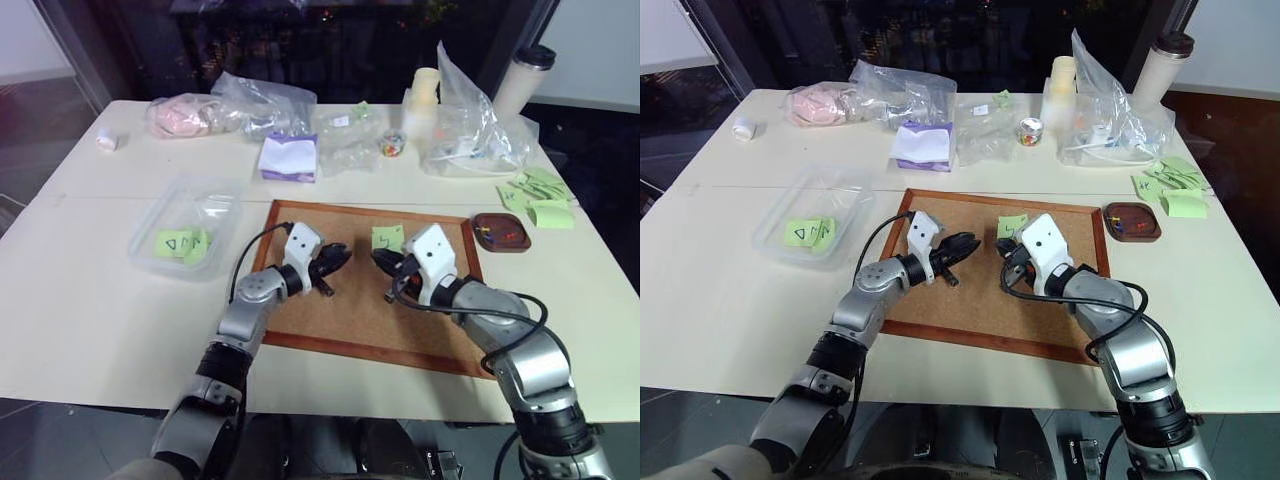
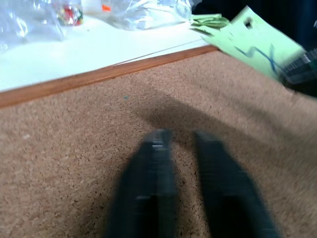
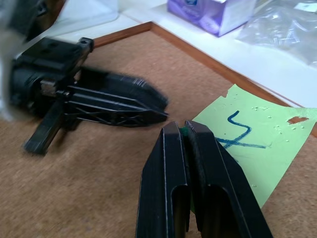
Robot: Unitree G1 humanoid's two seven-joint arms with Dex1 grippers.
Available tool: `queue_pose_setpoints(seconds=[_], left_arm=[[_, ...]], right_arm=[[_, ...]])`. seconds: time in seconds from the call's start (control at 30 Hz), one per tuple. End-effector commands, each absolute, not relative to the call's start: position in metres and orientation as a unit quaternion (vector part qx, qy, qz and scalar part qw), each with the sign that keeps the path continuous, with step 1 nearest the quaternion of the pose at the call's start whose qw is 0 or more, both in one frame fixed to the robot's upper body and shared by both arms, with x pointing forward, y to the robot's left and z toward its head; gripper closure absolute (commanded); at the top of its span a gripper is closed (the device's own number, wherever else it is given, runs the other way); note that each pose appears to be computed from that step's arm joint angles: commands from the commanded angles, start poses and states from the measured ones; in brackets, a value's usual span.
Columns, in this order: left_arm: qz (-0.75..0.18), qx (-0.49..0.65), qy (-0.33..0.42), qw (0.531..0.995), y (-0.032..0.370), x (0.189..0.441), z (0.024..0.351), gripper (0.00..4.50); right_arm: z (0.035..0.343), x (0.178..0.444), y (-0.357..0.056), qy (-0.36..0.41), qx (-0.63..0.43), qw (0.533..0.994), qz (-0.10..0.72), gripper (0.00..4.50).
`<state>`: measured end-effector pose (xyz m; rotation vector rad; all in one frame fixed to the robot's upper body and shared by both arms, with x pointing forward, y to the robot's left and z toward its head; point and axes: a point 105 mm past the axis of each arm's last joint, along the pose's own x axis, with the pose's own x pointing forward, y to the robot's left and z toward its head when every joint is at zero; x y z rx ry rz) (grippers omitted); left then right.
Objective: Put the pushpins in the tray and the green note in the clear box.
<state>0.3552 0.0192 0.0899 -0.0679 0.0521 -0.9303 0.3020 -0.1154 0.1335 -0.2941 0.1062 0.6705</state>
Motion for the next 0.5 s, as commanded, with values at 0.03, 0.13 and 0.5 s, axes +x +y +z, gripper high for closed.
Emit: queue_pose_setpoints(seconds=[0.03,0.13,0.5], left_arm=[[-0.472,-0.085,0.038,0.877,0.015,0.352,0.098,1.51],[-0.475,-0.165,0.053,0.863,0.018,0.354,0.109,1.11],[-0.484,-0.241,0.065,0.839,0.019,0.358,0.128,1.11]], right_arm=[[0.144,0.292,-0.104,0.03,-0.159,0.921,0.354,4.5],[0.145,0.289,-0.099,0.027,-0.17,0.917,0.36,4.5],[0.145,0.284,-0.099,0.025,-0.197,0.905,0.377,4.5]])
